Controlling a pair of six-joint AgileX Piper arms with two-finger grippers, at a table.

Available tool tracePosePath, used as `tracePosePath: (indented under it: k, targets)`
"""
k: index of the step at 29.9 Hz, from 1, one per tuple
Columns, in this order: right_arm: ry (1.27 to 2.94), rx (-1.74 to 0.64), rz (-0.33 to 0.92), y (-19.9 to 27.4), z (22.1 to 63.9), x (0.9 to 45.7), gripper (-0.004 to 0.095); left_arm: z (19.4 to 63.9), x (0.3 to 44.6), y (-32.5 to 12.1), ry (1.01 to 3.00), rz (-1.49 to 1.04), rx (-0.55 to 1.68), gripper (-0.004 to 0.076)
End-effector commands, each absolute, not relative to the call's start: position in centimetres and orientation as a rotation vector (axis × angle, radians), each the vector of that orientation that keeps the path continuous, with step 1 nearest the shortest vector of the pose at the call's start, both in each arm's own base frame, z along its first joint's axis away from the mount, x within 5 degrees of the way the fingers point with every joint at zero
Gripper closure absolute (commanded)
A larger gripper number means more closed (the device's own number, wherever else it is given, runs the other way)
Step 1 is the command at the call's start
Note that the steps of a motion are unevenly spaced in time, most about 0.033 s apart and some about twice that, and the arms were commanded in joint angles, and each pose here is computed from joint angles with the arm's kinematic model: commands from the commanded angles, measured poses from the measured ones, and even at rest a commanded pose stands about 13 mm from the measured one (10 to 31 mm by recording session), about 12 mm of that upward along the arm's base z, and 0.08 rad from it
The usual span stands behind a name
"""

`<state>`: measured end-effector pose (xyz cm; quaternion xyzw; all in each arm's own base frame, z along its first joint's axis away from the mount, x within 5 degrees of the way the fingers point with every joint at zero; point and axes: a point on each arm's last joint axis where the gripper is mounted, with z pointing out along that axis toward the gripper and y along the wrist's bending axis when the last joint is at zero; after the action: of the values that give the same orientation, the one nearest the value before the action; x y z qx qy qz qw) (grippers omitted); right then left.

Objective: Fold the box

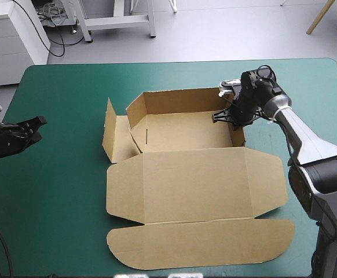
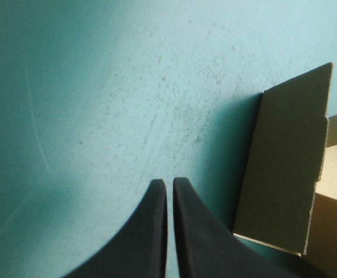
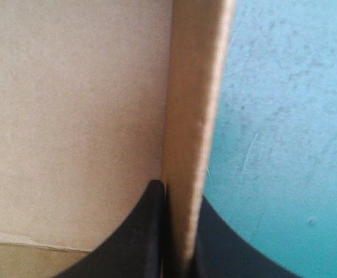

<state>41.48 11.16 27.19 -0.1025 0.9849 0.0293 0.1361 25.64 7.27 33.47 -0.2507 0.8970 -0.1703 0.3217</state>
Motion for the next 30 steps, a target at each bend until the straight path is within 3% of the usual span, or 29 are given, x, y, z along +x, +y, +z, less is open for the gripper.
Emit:
tracePosePath:
  k: [1, 12, 20, 27, 30]
  targets:
    - [2.726, -0.321, 0.091, 10.9, 31.3, 41.2, 0.0908, 35.4, 25.4, 7.2, 2.259, -0.450, -0.646, 0.0710]
    - [2.466, -0.311, 0.137, 9.9, 41.2, 37.6, 0.0908, 35.5, 25.6, 7.3, 2.257, -0.383, -0.525, 0.0710]
    - [2.296, -0.306, 0.358, 8.2, 47.2, 32.7, 0.0913, 35.7, 25.8, 7.5, 2.222, -0.355, -0.507, 0.0711]
    - [2.202, -0.344, 0.446, 7.4, 49.5, 30.6, 0.0927, 35.6, 25.9, 7.6, 2.229, -0.334, -0.471, 0.0705]
    - [2.198, -0.368, 0.437, 7.4, 49.5, 30.6, 0.0926, 35.7, 26.0, 7.7, 2.222, -0.304, -0.419, 0.0640]
